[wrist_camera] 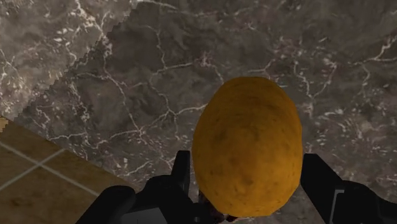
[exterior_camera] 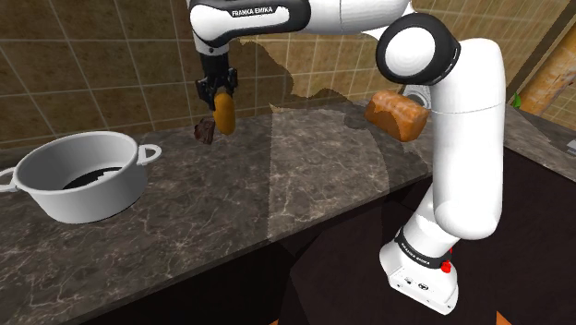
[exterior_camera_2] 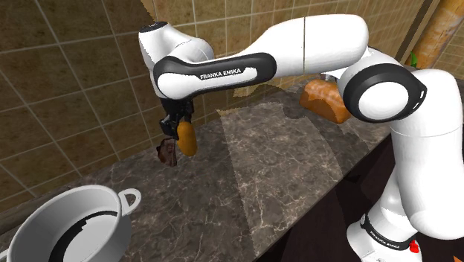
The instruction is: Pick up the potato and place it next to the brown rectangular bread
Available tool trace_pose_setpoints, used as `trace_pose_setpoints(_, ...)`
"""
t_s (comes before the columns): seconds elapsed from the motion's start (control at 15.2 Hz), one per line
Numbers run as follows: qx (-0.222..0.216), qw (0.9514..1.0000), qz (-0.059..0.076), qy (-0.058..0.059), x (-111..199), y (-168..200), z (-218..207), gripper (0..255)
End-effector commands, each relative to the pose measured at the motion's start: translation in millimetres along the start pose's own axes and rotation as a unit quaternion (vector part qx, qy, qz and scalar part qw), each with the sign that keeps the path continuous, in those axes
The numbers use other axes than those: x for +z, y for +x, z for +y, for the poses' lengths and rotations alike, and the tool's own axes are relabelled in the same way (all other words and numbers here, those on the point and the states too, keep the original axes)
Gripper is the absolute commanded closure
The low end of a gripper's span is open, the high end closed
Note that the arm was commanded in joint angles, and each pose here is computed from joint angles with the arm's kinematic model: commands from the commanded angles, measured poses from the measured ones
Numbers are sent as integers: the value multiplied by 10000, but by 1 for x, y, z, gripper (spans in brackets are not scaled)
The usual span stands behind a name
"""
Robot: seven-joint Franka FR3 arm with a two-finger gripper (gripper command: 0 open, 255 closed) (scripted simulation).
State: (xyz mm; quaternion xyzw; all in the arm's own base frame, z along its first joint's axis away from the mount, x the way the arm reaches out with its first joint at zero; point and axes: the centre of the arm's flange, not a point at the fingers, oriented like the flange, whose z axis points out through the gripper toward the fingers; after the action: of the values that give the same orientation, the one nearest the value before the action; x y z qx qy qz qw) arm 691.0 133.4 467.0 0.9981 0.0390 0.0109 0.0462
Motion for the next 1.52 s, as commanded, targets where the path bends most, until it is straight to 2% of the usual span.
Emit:
trace_pose_setpoints(0.0,0,10000,-2,0,-10,-1,1,255)
trace_pose_setpoints(1.12,0,10000,-2,0,-95,1,9,255)
trace_pose_setpoints(1.45,0,10000,-2,0,-92,-49,52,255)
